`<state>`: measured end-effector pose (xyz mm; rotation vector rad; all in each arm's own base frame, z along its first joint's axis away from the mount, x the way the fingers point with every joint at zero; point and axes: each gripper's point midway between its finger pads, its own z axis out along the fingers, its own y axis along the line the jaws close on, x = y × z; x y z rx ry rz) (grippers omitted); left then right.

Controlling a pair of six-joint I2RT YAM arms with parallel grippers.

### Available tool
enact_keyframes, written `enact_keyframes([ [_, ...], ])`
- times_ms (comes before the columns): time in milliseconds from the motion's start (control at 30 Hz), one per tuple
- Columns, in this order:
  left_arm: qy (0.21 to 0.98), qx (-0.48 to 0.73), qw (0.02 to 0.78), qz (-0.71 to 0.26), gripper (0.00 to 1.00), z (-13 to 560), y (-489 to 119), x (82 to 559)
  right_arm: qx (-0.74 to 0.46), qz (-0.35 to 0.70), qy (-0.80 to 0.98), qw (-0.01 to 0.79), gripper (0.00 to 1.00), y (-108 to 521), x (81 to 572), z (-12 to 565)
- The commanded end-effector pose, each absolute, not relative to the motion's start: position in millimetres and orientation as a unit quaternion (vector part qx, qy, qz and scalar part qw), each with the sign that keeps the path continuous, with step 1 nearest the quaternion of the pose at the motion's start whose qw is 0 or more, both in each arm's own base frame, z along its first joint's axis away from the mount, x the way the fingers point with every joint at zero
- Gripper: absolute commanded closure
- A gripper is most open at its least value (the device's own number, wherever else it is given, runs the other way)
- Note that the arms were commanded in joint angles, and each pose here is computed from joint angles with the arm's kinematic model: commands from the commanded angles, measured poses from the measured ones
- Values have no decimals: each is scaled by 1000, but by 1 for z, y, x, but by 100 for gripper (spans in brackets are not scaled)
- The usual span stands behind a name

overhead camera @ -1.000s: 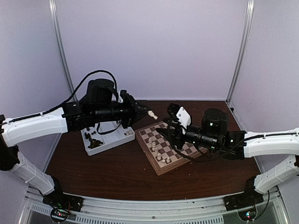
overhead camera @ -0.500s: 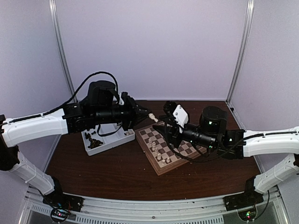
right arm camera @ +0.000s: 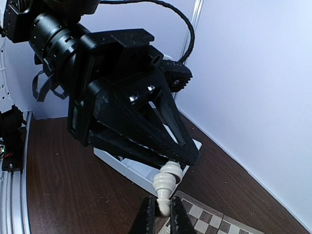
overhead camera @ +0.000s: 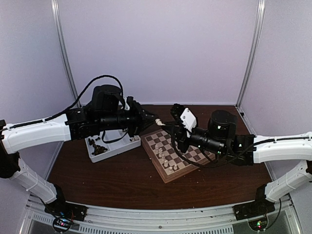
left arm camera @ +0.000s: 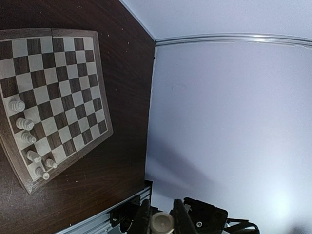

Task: Set up the chess pieces on the board
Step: Pick up the chess piece from the storage box, then place the chess piece on the chessboard.

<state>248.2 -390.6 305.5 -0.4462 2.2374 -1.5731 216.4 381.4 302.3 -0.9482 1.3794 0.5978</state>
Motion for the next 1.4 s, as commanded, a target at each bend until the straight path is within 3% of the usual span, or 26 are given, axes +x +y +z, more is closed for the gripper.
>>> enact_keyframes([
  [0, 779, -162, 195, -573, 100, 318, -387, 248, -398, 268, 596, 644, 99, 382, 219, 320],
  [133, 784, -165, 214, -559, 100, 313, -380, 251, -395, 273, 598, 642, 100, 378, 216, 321],
  [300, 798, -169, 308, -489, 100, 313, -342, 270, -398, 281, 617, 618, 100, 365, 206, 310],
  [467, 823, -113, 443, -336, 100, 317, -283, 286, -400, 254, 707, 525, 100, 340, 203, 269],
  [667, 823, -11, 521, -228, 100, 317, -253, 285, -354, 187, 844, 357, 100, 296, 201, 220],
  [867, 802, 44, 558, -210, 100, 316, -253, 285, -309, 182, 897, 260, 100, 288, 211, 193],
  [1367, 777, 169, 570, -208, 100, 299, -275, 274, -354, 124, 922, 92, 100, 328, 246, 113],
])
